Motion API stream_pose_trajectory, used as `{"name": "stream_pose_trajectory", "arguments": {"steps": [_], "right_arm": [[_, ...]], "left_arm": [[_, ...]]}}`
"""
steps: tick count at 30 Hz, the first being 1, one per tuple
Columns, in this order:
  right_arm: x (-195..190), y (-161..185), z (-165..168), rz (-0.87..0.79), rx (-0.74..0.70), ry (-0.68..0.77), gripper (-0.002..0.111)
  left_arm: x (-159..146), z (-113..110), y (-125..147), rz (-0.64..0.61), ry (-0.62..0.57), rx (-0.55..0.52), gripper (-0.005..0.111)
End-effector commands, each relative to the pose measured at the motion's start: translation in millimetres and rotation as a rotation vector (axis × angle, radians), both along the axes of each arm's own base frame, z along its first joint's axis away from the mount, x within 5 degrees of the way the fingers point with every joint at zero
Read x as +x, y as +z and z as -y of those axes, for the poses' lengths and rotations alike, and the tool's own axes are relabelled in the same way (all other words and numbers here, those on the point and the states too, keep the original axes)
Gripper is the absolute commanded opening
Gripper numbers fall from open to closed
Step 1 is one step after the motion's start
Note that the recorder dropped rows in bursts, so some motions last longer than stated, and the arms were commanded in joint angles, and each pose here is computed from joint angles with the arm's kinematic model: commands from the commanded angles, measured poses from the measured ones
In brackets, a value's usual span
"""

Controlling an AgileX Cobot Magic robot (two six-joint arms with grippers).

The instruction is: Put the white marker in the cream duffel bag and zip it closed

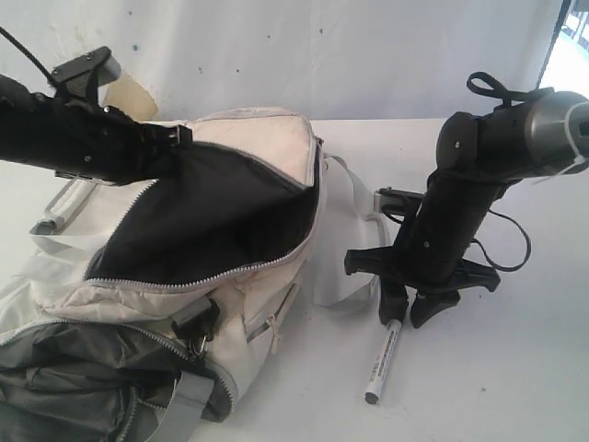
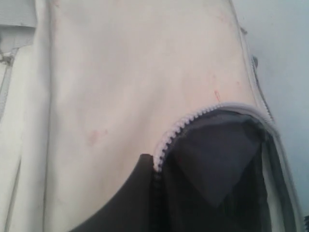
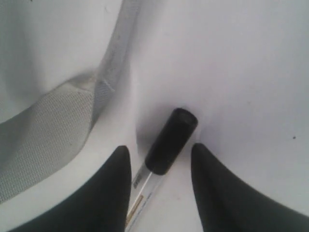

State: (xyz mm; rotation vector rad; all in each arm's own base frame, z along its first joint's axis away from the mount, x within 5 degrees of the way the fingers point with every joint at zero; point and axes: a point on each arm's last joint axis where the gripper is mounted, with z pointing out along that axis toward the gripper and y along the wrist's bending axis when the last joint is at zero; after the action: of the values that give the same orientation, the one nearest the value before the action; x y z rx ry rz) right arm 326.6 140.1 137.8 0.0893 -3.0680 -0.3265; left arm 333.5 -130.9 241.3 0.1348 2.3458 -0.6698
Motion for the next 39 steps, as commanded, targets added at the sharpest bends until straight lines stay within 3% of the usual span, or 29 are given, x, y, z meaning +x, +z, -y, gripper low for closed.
{"name": "stream_pose_trajectory", "arguments": {"steps": [1,7,12,19,27,39], "right_arm": [[2,-6,1,-0.005,0.002,-0.023,0.038],[2,-13,1,-0.021,-0.005,-0.039,0.038],[3,-14,1,-0.010,-0.003,-0.042,0.036],[3,-14,1,-0.008,-0.006,-0.031,0.000],[4,4,1,0.041,0.012,-0.013,0.000],[6,88,-4,0.314,0.170,-0.056,0.000]], "left_arm": [[0,-17,20,-0.001,0.101,-0.125,0.000],[-1,-39,36,0.034,0.156,-0.153,0.000],[-4,-41,38,0.020,0.134,-0.166,0.000],[-6,-41,43,0.032,0.135,-0.172,0.000],[-9,-41,47,0.040,0.123,-0.170,0.000],[-11,-40,50,0.038,0.112,-0.179,0.000]]}}
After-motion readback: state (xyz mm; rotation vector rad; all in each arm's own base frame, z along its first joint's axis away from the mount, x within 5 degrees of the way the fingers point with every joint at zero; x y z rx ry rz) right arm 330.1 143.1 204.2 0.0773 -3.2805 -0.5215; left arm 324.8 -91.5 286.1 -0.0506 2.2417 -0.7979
